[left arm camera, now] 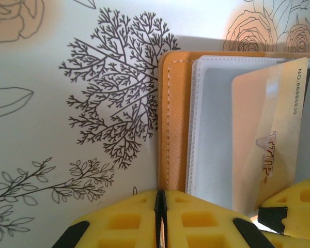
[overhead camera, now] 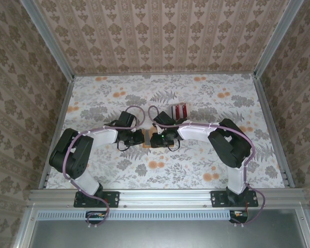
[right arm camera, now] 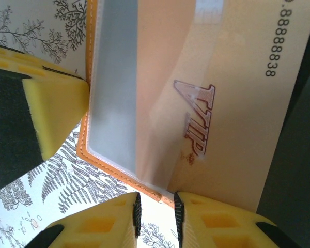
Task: Put the credit cards into the card holder
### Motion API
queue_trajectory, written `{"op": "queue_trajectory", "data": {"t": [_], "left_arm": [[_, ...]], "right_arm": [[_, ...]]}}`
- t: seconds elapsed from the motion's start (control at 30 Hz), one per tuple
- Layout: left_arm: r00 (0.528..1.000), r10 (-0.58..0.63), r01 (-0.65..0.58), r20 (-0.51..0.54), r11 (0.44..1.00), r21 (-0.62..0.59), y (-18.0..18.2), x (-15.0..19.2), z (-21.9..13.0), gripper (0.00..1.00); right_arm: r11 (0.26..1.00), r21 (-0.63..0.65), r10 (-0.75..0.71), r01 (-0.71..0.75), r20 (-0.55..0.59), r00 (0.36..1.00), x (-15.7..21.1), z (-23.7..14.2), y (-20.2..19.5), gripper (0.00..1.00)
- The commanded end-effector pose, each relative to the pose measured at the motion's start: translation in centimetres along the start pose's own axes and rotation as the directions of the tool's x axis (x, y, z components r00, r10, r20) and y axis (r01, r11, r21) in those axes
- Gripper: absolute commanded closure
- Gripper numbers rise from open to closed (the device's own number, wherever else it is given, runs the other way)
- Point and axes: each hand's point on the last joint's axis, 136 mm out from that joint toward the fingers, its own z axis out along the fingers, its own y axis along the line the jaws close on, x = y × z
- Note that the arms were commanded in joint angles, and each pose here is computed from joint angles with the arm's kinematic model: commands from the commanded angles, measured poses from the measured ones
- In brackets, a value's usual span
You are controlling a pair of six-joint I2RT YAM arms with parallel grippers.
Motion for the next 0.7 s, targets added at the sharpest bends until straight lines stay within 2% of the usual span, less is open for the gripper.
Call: {"op": "queue_trajectory", "data": {"t": [0.0, 0.17, 0.33, 0.67], "left_arm": [[0.996, -0.037, 0.029, -0.082, 0.996, -0.088, 2.8, 2.8, 2.1, 0.88], [0.995, -0.044, 0.036, -0.091, 0.996, -0.087, 2.9, 3.2, 2.4, 0.88], [0.995, -0.045, 0.037, -0.088, 0.995, -0.093, 3.1, 3.3, 2.3, 0.89], [0.995, -0.037, 0.028, -0.091, 0.995, -0.098, 3.1, 3.2, 2.2, 0.88]], "right_arm": [[1.0, -0.005, 0.004, -0.004, 0.021, 1.0, -0.8, 0.4, 0.4, 0.73], [0.999, -0.044, 0.02, -0.017, 0.06, 0.998, -2.2, 0.7, 1.4, 0.73], [0.995, -0.094, 0.021, -0.017, 0.045, 0.999, -2.2, 0.8, 2.7, 0.73], [1.0, -0.016, -0.007, 0.008, 0.085, 0.996, -2.2, -4.4, 0.6, 0.73]]}}
